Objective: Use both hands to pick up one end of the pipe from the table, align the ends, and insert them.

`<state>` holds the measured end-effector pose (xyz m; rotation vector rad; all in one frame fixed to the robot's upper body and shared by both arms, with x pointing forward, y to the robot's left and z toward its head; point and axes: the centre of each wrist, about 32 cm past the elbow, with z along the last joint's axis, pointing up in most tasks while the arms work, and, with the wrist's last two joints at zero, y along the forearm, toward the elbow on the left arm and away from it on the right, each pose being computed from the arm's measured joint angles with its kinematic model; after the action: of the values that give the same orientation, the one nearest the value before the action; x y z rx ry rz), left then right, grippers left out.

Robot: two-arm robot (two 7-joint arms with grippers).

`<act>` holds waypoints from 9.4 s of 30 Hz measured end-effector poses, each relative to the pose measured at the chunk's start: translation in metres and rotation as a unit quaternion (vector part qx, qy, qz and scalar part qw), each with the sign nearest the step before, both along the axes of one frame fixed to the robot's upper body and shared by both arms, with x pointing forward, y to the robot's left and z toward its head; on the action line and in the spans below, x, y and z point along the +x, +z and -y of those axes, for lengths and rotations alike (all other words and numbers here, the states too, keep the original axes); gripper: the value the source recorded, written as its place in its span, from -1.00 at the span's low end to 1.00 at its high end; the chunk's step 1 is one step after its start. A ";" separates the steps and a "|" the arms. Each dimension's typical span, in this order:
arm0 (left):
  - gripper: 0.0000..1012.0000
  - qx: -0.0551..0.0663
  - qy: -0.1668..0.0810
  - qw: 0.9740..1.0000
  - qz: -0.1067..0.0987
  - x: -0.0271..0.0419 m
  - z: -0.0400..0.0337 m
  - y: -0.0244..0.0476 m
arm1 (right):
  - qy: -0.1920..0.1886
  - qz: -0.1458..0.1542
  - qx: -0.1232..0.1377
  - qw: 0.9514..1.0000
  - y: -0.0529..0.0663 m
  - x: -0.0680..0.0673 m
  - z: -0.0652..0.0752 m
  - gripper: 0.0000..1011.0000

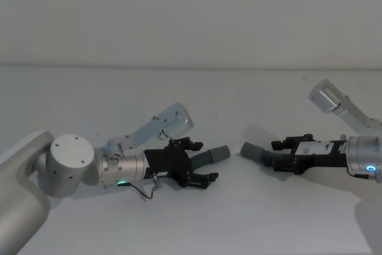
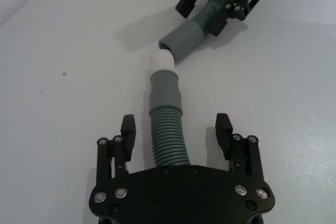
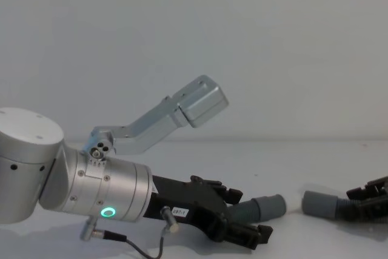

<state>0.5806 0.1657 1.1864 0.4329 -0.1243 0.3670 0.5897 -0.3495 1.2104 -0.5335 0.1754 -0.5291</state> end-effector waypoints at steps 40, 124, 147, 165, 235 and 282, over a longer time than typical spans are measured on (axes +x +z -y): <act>0.38 0.002 0.003 1.000 0.000 0.0002 -0.0003 -0.0003 | 0.000 0.000 0.001 1.000 0.000 0.000 0.000 -0.49; -0.36 0.003 0.005 1.000 0.012 0.0003 0.0001 0.0005 | -0.002 0.011 -0.007 1.000 0.003 -0.001 0.001 -0.49; -0.36 0.000 0.009 0.988 0.156 0.0098 -0.0117 0.0270 | -0.035 0.127 -0.110 0.985 0.041 -0.024 0.019 -0.49; -0.36 0.026 -0.072 0.952 0.296 0.0227 -0.0257 0.0512 | -0.013 0.243 -0.176 0.954 0.087 -0.046 0.018 -0.49; -0.36 0.085 -0.169 0.902 0.387 0.0341 -0.0382 0.0760 | 0.146 0.286 -0.232 0.918 0.124 -0.048 -0.022 -0.49; -0.36 0.085 -0.170 0.902 0.387 0.0340 -0.0381 0.0760 | 0.179 0.295 -0.211 0.915 0.121 -0.044 -0.041 -0.49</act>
<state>0.6147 0.2039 1.2624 0.4064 -1.0048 0.1647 0.5458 -0.3081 1.3312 -0.7804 -0.6206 -0.3454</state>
